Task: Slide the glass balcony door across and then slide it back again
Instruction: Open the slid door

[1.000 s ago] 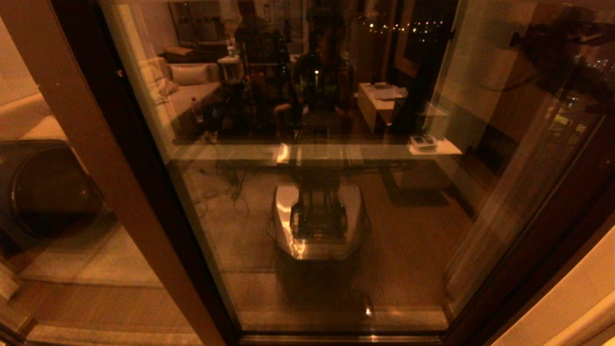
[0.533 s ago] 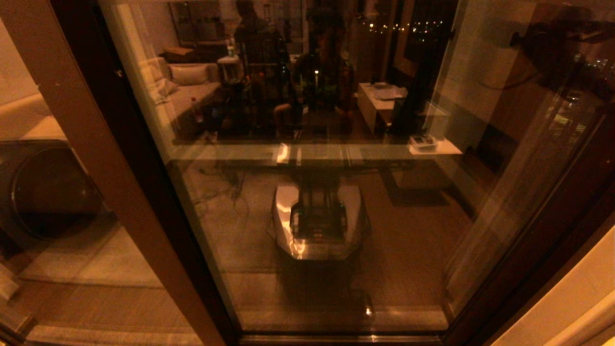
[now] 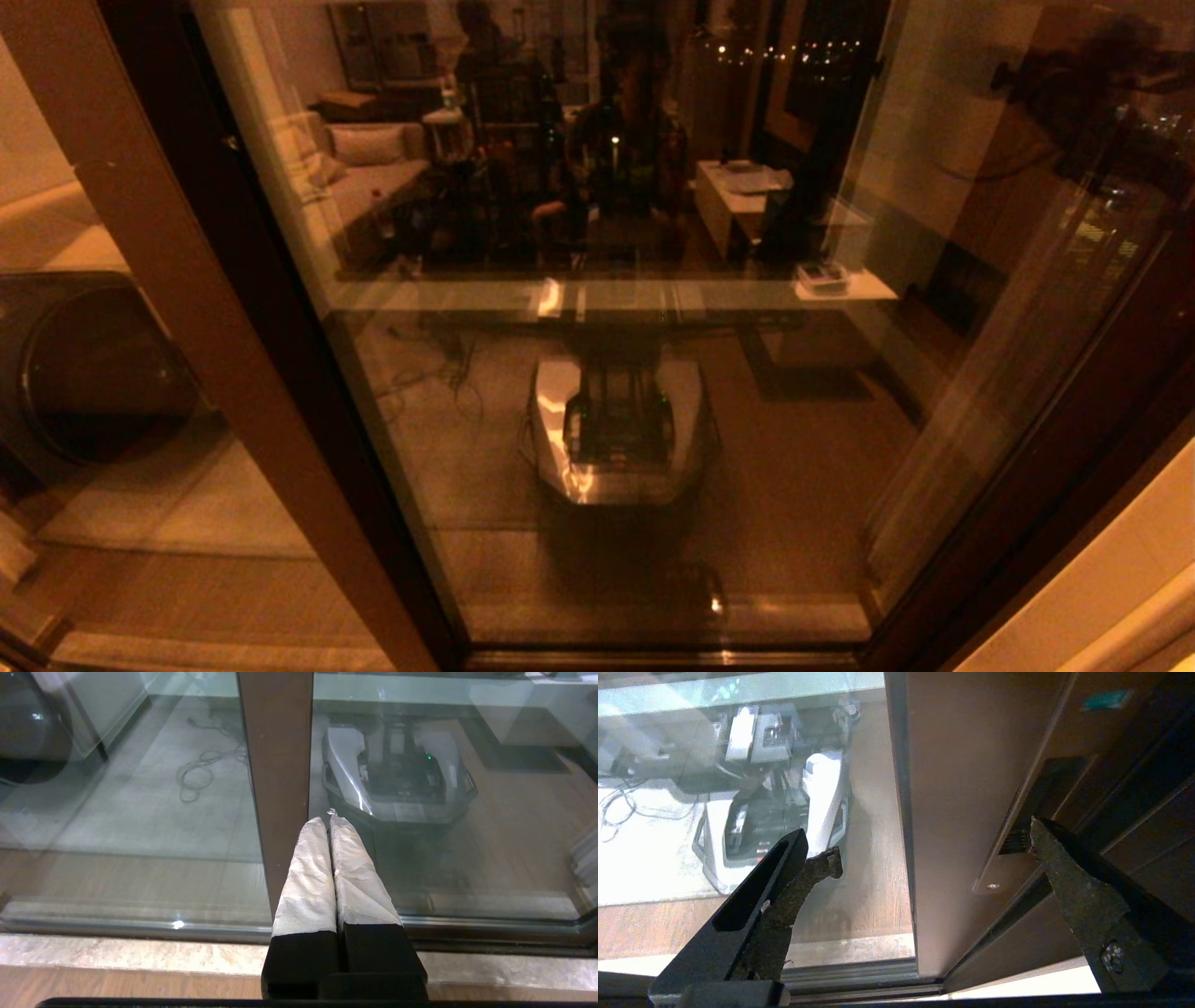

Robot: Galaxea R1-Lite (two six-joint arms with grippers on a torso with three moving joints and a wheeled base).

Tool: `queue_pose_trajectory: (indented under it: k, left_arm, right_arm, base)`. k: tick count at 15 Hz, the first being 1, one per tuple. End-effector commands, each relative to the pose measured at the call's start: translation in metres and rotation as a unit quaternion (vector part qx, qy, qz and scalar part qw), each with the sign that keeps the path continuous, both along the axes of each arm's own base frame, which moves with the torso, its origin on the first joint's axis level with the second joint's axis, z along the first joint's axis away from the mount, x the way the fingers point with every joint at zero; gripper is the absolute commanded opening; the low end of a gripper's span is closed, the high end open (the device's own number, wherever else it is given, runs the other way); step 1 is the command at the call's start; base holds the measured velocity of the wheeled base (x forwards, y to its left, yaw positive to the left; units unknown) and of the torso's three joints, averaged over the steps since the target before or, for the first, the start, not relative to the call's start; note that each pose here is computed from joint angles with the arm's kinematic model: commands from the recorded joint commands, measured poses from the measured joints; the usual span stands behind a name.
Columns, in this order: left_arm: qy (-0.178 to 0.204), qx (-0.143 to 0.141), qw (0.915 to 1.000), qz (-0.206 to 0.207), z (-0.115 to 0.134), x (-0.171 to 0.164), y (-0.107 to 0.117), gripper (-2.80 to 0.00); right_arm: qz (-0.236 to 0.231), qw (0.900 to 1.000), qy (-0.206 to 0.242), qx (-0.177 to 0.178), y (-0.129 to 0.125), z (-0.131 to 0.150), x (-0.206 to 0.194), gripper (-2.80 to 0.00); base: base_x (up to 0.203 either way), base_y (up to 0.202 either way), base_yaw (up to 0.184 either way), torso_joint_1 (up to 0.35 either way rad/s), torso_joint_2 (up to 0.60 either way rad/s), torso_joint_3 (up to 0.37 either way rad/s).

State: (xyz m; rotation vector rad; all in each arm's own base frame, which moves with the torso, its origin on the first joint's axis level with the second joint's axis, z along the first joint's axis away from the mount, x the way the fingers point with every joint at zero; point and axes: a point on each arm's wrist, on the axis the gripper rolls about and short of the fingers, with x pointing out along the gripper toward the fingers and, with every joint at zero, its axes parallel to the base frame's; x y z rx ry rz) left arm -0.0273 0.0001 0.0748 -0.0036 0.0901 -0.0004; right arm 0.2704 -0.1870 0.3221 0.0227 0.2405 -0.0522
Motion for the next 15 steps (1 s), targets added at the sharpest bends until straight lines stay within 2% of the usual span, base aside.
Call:
queue_pose_trajectory:
  k: [1, 6, 15]
  left_arm:
    - [0.0, 0.0, 1.0, 0.0, 0.0, 0.0, 0.0, -2.8]
    - [0.0, 0.0, 1.0, 0.0, 0.0, 0.0, 0.0, -2.8]
    - [0.0, 0.0, 1.0, 0.0, 0.0, 0.0, 0.0, -2.8]
  right_arm:
    - [0.002, 1.0, 0.005, 0.003, -0.002, -0.004, 0.003, 0.0]
    - [0.012, 1.0, 0.006, 0.009, -0.007, -0.008, 0.014, 0.0]
    - [0.026, 1.0, 0.005, 0.01, 0.003, -0.006, 0.016, 0.0]
  base:
    - [0.0, 0.0, 0.0, 0.0, 0.0, 0.0]
    - [0.0, 0.0, 0.0, 0.0, 0.0, 0.0]
    - [0.0, 0.0, 0.0, 0.0, 0.0, 0.0]
